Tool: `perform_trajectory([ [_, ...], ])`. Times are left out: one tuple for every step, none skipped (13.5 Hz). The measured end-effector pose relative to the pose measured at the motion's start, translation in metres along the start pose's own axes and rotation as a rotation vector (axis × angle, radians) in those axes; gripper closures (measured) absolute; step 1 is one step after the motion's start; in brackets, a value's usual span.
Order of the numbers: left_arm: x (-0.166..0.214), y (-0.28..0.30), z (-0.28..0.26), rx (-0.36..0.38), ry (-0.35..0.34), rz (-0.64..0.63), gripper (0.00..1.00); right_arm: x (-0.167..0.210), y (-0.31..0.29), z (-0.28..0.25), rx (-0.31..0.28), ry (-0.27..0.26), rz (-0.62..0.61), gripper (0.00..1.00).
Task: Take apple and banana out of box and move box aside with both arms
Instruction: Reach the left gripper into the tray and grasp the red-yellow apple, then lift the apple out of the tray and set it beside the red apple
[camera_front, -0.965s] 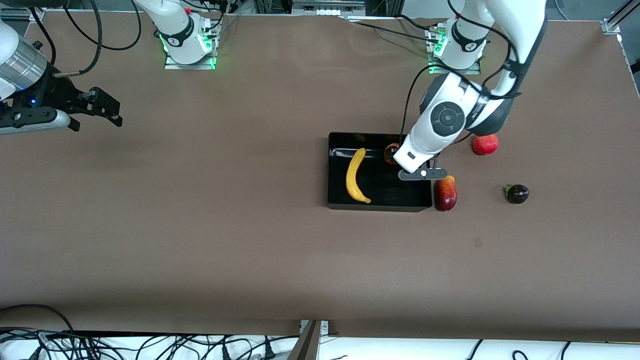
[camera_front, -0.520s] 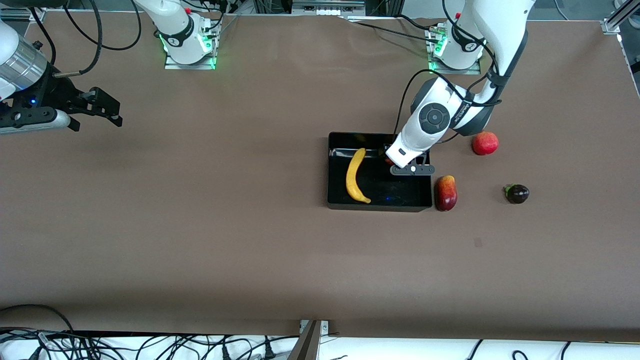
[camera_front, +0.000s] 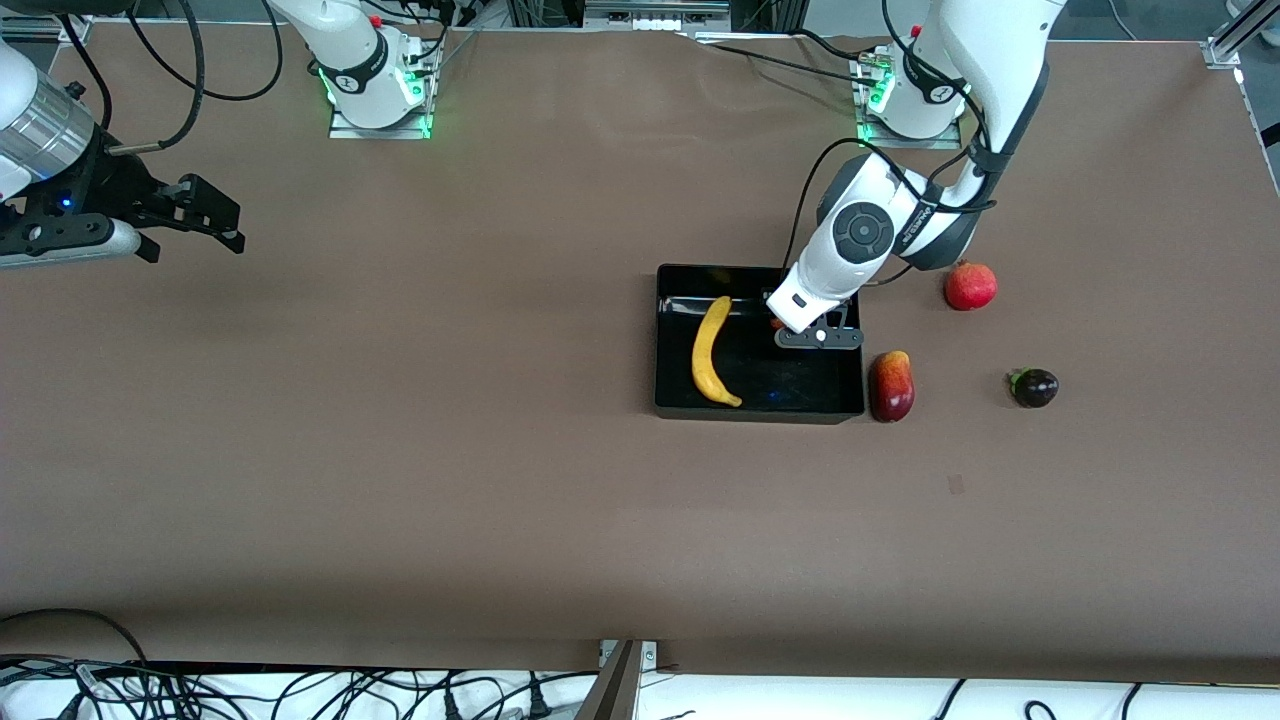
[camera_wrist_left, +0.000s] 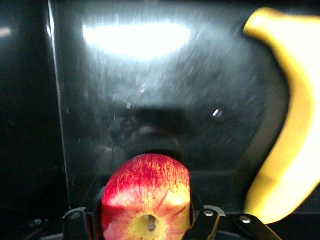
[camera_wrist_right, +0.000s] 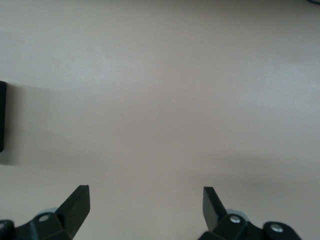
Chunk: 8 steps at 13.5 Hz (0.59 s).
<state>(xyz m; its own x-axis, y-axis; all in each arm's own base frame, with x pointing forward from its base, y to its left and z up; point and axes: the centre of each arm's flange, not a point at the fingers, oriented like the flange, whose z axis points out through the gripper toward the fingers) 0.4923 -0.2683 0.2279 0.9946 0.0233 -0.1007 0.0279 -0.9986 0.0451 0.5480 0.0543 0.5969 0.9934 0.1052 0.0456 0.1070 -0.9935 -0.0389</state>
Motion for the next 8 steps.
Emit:
perform_trajectory([
  [0.008,0.001,-0.021,0.005,0.0,-0.006,0.34,0.0,0.0,0.0,0.0,0.0,0.0,0.0],
  [0.016,-0.002,-0.047,0.02,-0.018,-0.015,0.34,0.0,0.0,0.0,0.0,0.0,0.0,0.0],
  [0.022,-0.009,-0.078,0.04,-0.045,-0.013,0.34,0.0,0.0,0.0,0.0,0.0,0.0,0.0],
  [0.026,-0.019,-0.109,0.06,-0.077,0.013,0.34,0.0,0.0,0.0,0.0,0.0,0.0,0.0],
  [0.029,-0.034,-0.133,0.075,-0.109,0.056,0.34,0.0,0.0,0.0,0.0,0.0,0.0,0.0],
  [0.032,-0.056,-0.147,0.084,-0.142,0.109,0.34,0.0,0.0,0.0,0.0,0.0,0.0,0.0],
  [0.034,-0.081,-0.151,0.086,-0.179,0.164,0.34,0.0,0.0,0.0,0.0,0.0,0.0,0.0],
  [0.037,-0.108,-0.149,0.081,-0.222,0.226,0.34,0.0,0.0,0.0,0.0,0.0,0.0,0.0],
])
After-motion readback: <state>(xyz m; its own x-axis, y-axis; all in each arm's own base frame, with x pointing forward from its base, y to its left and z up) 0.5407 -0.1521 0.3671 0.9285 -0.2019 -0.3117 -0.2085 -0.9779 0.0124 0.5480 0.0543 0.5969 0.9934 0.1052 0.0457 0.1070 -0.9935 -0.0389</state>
